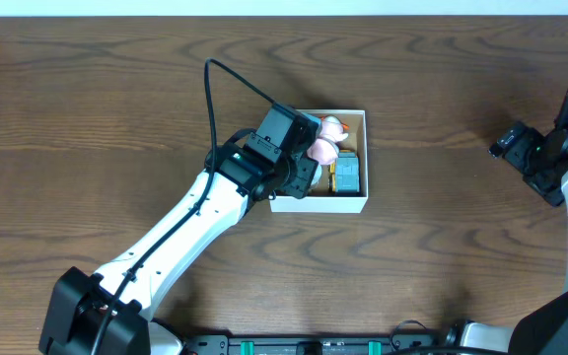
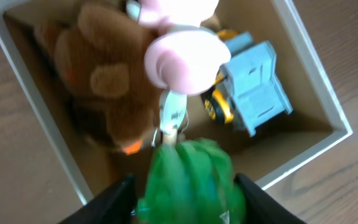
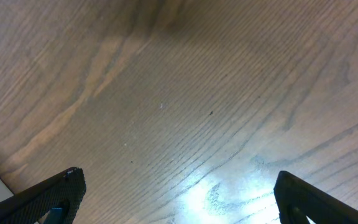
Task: Pack container
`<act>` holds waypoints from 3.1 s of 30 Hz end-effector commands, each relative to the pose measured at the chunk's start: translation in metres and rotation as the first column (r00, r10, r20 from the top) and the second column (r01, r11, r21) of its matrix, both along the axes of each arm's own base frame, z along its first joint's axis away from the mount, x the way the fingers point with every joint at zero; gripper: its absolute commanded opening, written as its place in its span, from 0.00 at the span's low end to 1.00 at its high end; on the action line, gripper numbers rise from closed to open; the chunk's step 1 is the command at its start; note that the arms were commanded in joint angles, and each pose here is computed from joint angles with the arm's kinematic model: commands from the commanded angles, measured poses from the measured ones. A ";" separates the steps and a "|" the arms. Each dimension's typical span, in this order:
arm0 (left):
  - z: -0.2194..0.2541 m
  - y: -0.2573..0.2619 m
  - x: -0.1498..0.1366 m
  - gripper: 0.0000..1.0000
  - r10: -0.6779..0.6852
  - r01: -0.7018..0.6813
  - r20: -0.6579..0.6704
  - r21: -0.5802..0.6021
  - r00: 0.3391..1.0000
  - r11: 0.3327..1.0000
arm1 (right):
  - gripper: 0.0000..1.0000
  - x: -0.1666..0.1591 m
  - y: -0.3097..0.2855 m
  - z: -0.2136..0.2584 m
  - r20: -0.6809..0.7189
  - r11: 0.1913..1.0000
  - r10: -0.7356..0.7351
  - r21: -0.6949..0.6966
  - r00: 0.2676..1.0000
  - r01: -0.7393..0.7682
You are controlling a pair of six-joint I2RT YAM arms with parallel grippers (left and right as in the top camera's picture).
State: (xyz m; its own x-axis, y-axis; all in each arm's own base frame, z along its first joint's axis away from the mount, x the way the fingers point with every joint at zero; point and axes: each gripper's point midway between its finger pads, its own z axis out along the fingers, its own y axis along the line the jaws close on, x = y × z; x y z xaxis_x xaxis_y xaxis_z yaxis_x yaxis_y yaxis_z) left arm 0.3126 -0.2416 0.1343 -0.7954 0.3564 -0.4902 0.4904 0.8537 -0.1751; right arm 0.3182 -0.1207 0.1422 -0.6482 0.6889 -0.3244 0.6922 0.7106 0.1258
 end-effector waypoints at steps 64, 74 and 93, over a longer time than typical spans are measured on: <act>0.131 0.256 -0.032 0.98 0.646 -0.660 0.458 -0.157 0.610 0.735 | 0.99 0.002 0.141 0.141 0.355 0.829 0.525 -0.418 0.773 -0.371; 0.115 0.261 -0.114 0.98 0.652 -0.621 0.557 -0.283 0.514 0.731 | 0.99 -0.053 0.143 0.112 0.504 0.819 0.549 -0.483 0.667 -0.309; 0.108 0.271 -0.153 0.98 0.682 -0.634 0.584 -0.336 0.440 0.697 | 0.99 -0.116 0.121 0.022 0.381 0.782 0.583 -0.504 0.718 -0.367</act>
State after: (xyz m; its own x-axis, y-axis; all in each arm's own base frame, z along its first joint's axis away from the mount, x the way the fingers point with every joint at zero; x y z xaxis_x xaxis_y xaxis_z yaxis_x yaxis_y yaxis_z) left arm 0.1604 0.0265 0.2428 -0.2679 -0.1762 -0.9472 -0.1973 0.9723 -0.1250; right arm 0.2057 0.0015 0.1713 -0.5032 0.1154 -0.8565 0.1688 0.9851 0.0336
